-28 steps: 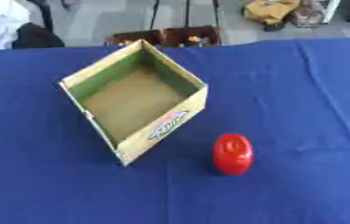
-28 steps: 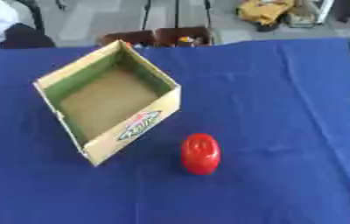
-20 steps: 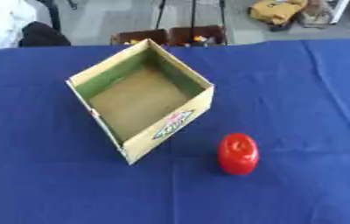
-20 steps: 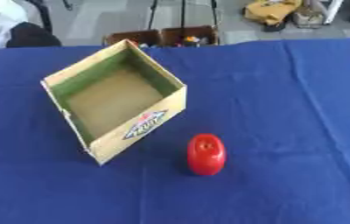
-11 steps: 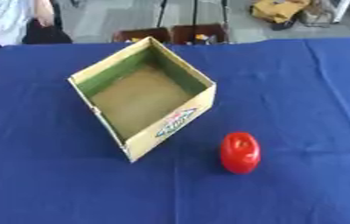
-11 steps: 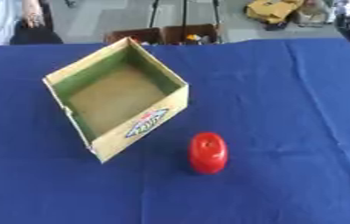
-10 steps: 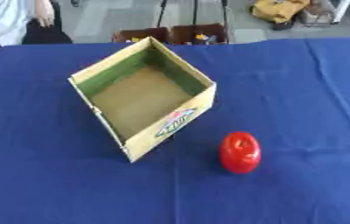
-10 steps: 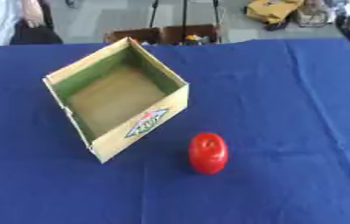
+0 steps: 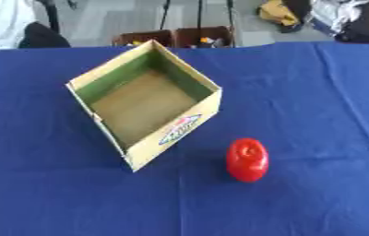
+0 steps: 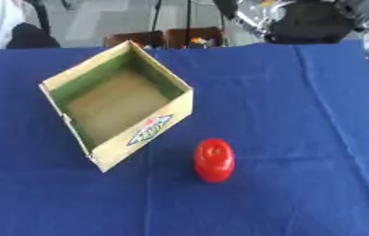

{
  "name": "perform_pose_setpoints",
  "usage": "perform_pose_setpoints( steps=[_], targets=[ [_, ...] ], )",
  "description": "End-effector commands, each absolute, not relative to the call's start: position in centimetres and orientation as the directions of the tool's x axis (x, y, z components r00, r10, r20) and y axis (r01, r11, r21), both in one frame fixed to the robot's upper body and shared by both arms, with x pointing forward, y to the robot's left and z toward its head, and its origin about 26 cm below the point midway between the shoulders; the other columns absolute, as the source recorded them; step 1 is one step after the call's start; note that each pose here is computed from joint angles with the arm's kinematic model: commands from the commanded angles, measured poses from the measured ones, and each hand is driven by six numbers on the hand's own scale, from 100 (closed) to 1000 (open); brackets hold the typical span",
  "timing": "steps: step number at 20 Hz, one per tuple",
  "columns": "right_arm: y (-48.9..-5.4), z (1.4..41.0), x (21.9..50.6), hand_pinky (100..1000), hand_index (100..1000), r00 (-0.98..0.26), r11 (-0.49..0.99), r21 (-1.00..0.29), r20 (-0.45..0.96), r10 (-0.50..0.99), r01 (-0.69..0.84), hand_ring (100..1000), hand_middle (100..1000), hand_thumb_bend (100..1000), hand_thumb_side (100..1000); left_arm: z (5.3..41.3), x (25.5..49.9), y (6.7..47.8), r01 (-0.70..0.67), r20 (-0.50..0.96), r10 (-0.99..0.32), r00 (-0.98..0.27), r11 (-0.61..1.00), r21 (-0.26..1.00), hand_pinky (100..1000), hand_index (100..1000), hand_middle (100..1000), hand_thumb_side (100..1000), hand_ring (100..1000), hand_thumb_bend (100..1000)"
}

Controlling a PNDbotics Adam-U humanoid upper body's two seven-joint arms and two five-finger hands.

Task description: Pick up objects on the table and place them in the box.

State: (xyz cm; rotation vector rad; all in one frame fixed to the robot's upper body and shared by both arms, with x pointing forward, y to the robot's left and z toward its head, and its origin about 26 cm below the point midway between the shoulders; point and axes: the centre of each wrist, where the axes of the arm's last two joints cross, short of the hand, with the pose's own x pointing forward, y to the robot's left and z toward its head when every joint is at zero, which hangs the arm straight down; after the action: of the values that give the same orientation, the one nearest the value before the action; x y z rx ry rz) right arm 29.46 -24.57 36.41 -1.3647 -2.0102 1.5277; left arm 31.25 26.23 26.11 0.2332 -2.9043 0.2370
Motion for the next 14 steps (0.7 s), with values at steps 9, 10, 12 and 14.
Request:
perform_pose_setpoints(
  steps=[9,10,12,14],
  targets=[
    [-23.2,36.2,29.1,779,898,-0.508,-0.199,-0.949,-0.300,0.807,0.245,826,834,643,866,26.9,30.9,26.4,-0.174,0.204,-0.147,-0.968,0.978,-0.119,642,890,820,1000,836,100],
    [-23.2,36.1,29.1,779,901,-0.516,-0.199,-0.956,-0.284,0.808,0.215,826,833,658,835,26.9,30.9,26.4,-0.174,0.204,-0.147,-0.968,0.978,-0.118,642,890,820,1000,836,100],
    [-23.1,35.8,29.2,780,913,-0.535,-0.195,-0.968,-0.248,0.808,0.156,829,840,684,780,26.9,30.9,26.4,-0.173,0.203,-0.147,-0.968,0.978,-0.118,642,889,820,1000,836,100],
    [-23.1,35.6,29.2,779,927,-0.555,-0.186,-0.978,-0.208,0.805,0.095,829,850,708,729,26.9,30.9,26.4,-0.173,0.203,-0.147,-0.968,0.978,-0.117,642,888,820,1000,836,100]
  ],
)
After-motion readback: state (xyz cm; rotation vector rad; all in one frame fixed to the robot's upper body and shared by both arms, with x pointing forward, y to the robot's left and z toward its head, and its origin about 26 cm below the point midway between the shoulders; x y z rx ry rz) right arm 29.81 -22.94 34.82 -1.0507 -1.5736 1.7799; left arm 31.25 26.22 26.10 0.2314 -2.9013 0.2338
